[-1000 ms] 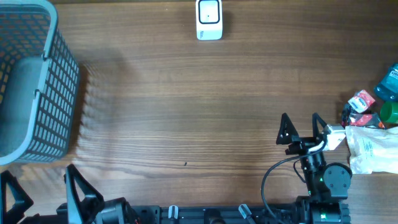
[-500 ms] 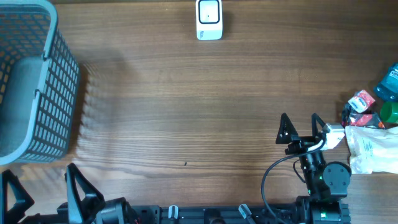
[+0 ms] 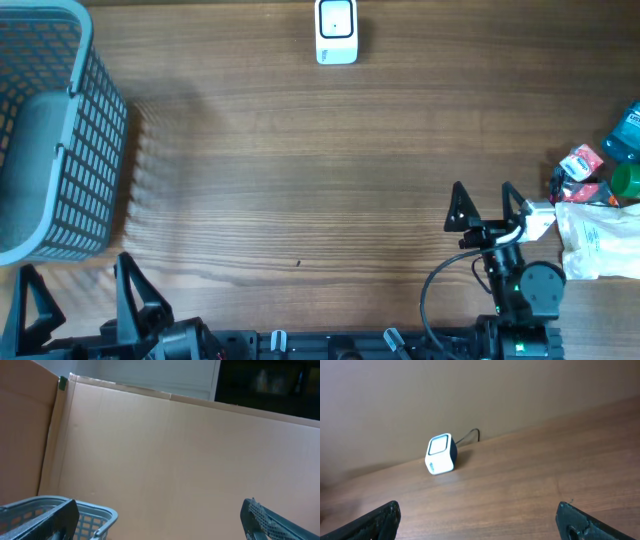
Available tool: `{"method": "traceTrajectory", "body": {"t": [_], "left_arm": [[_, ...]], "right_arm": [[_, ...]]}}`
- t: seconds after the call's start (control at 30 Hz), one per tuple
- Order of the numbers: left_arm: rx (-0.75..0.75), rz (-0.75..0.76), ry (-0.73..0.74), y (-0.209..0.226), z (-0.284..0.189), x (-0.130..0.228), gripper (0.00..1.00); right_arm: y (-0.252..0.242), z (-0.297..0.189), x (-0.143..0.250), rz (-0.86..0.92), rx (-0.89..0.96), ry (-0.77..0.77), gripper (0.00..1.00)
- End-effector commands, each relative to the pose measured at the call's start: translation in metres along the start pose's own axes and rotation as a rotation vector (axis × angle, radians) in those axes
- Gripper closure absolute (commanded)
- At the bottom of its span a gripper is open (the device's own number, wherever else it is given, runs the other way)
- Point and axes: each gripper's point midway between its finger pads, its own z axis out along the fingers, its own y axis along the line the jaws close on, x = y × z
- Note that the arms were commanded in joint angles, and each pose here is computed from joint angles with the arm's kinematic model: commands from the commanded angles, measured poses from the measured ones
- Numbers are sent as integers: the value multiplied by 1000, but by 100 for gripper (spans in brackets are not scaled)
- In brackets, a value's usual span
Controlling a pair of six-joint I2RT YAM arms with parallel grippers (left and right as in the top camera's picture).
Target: Scan the item barcode
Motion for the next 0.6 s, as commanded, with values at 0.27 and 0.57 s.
{"method": "traceTrajectory", "body": {"t": [0.27,0.57], "left_arm": [[-20,-10,94,5,-3,24,0],[54,-28,238,-6,-9,57,0]], "right_arm": [[-2,-2,-8,0,13,-37,0],[-2,-2,-8,0,13,-37,0]]}}
